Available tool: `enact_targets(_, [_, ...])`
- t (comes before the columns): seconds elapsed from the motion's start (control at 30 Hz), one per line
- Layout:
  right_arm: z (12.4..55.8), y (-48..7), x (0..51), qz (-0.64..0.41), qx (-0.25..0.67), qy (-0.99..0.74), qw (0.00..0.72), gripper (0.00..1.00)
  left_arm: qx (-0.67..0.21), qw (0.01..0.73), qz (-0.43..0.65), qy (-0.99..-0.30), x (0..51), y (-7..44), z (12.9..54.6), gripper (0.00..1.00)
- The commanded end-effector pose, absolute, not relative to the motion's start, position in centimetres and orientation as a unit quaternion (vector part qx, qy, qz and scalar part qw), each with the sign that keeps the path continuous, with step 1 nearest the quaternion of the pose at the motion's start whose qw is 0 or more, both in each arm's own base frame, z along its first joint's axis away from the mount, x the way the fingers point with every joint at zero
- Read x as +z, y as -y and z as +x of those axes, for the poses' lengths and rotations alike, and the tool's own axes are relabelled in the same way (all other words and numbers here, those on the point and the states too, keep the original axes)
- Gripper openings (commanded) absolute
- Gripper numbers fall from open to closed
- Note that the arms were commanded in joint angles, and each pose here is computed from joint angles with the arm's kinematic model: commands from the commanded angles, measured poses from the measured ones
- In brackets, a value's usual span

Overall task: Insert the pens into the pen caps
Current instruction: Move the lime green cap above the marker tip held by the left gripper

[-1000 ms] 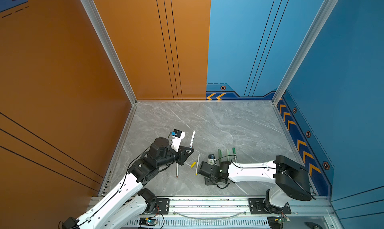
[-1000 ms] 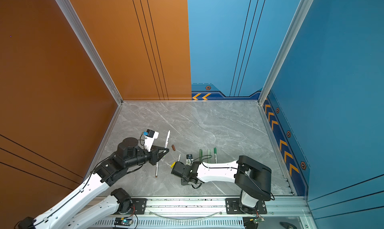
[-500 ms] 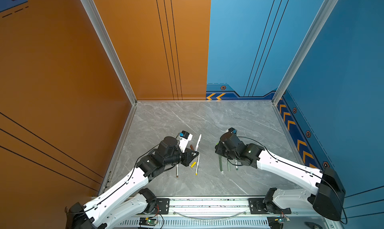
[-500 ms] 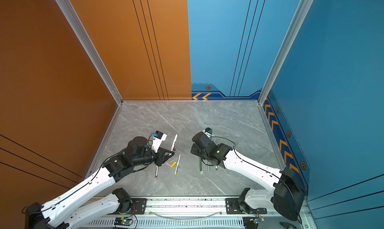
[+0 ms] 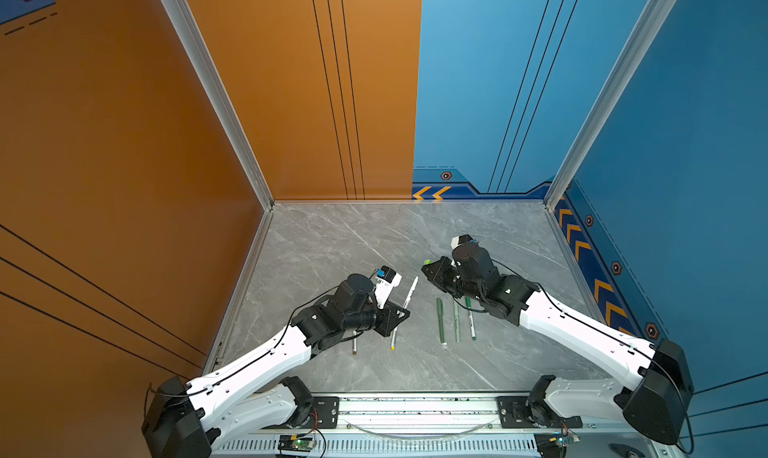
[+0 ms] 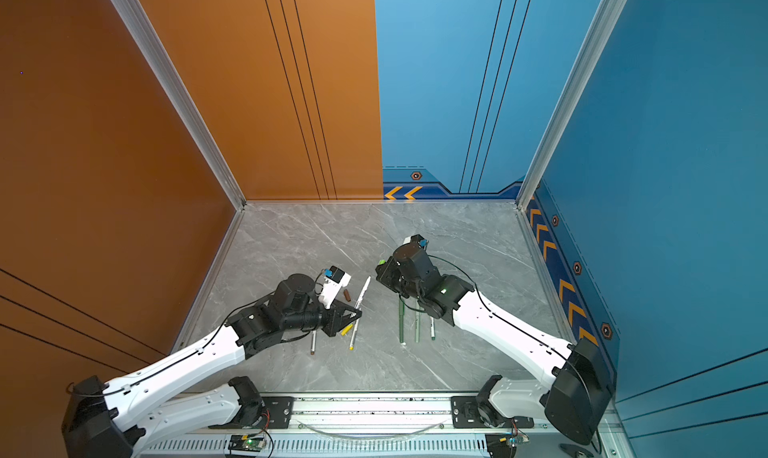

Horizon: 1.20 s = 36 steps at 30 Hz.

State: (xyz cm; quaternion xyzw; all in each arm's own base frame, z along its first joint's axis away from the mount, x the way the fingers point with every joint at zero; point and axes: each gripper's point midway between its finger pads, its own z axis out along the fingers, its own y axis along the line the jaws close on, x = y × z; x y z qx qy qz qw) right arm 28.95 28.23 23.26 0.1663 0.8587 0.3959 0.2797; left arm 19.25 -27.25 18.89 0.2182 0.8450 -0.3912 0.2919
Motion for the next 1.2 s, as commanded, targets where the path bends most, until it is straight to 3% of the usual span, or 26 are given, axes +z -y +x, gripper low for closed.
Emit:
enact_targets(0.0, [28.5,-29.0,25.6,0.158,0.43,-0.844,0.279,0.0,-0.4,0.315,0.22,-0.832,20.7,28.0,19.9,0.0])
enact_targets(0.7, [29.1,-28.7,28.3,0.154,0.451,-0.826,0.301,0.0,-0.399,0.313,0.22,-0.833,20.5,28.0,19.8,0.0])
enact_targets(1.17, [27.8,-29.2,26.5,0.131,0.428,-0.848,0.284,0.0,-0.394,0.32,0.216,-0.834,20.6,27.7,19.9,0.0])
